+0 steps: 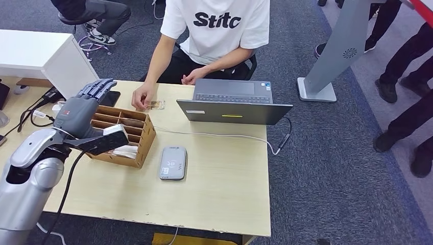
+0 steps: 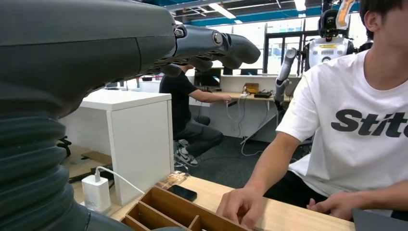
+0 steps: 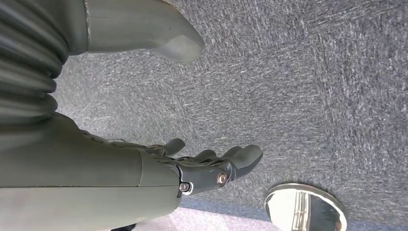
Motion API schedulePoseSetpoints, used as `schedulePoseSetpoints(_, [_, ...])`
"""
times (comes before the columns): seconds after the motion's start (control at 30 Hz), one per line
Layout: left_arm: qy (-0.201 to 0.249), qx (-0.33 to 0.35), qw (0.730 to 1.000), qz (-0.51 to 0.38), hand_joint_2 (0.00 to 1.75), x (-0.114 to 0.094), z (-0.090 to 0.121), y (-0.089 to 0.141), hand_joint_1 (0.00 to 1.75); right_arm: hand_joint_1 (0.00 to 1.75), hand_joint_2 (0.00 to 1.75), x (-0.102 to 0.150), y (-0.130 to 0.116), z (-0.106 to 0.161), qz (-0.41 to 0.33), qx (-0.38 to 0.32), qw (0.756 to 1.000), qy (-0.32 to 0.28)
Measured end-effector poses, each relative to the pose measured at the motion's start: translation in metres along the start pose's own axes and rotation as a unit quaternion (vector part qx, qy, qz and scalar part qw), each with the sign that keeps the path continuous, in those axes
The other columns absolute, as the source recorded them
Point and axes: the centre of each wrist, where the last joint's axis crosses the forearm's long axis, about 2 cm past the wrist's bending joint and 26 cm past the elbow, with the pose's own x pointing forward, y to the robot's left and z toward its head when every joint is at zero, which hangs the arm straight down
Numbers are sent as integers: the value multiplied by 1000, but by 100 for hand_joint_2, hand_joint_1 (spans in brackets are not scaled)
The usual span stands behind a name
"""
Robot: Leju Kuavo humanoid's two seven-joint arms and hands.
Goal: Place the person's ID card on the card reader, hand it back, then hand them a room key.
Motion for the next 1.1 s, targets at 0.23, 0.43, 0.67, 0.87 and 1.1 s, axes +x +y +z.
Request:
schedulePoseSetpoints(0.23, [-27,-10,999,17,175,2,6,8,0,0,175,0,-1,-1,-2,-1,1000,0])
schedulePoseSetpoints(0.43, [-37,-12,999,15,175,4,8,10,0,0,175,0,-1,-1,-4,-2,1000,1])
schedulePoseSetpoints(0.67, [-43,-17,999,21,175,5,11,10,0,0,175,0,-1,-1,-8,-3,1000,4])
schedulePoseSetpoints(0.87, [-43,-45,997,38,175,-1,22,4,0,0,175,-1,-1,-1,-10,-3,1000,5])
schedulePoseSetpoints(1.1, [-31,-88,994,64,175,-18,48,-7,0,0,175,-1,-2,-1,-10,-3,1000,5])
